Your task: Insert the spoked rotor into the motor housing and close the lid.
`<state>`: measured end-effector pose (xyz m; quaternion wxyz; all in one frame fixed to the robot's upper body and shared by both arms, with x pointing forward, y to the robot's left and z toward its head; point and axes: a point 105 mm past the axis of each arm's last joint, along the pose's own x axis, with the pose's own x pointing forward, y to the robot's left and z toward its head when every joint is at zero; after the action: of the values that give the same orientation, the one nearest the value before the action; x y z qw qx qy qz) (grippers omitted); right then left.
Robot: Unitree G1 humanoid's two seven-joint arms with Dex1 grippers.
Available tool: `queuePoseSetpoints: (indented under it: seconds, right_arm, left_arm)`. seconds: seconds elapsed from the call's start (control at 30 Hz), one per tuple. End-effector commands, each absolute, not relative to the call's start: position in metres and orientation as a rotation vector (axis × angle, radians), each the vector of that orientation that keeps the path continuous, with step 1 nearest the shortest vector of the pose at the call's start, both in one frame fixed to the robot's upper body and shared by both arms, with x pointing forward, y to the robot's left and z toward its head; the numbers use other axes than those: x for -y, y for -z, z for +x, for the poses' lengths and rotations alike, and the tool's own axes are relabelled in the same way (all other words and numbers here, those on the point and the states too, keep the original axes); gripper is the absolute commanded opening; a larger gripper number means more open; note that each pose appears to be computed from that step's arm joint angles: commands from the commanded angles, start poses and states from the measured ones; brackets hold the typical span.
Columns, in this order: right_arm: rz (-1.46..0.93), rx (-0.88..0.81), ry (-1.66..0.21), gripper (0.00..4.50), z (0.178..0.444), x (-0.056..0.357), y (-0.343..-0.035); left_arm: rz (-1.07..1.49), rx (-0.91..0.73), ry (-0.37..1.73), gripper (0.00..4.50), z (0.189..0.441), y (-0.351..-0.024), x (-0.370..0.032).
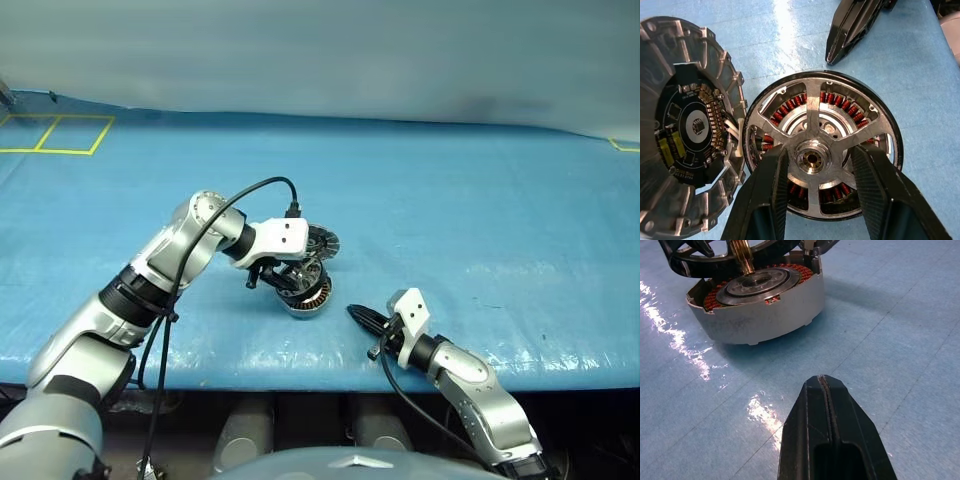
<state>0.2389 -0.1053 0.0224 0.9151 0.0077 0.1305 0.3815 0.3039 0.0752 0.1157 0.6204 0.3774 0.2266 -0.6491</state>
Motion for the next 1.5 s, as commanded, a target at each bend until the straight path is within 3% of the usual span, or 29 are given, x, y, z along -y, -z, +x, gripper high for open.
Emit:
queuePoseSetpoints:
  seconds: [0.03,0.17,0.2,0.87,1.5]
  right_arm:
    - [0.026,-0.254,-0.786,0.00,0.238,0.104,-0.024]
    - [0.036,-0.234,-0.806,0.00,0.236,0.102,-0.027]
    - [0.039,-0.229,-0.813,0.00,0.235,0.102,-0.028]
    - [0.066,-0.167,-0.905,0.00,0.230,0.101,-0.044]
    - [0.060,-0.165,-0.918,0.00,0.230,0.099,-0.043]
  left_arm:
    - [0.867,-0.553,1.547,2.64,0.298,-0.107,-0.070]
    - [0.876,-0.556,1.551,3.98,0.298,-0.106,-0.069]
    - [0.877,-0.556,1.553,4.11,0.298,-0.106,-0.069]
    - [0.847,-0.452,1.568,4.11,0.294,-0.138,-0.063]
    - [0.826,-0.479,1.543,4.11,0.292,-0.135,-0.072]
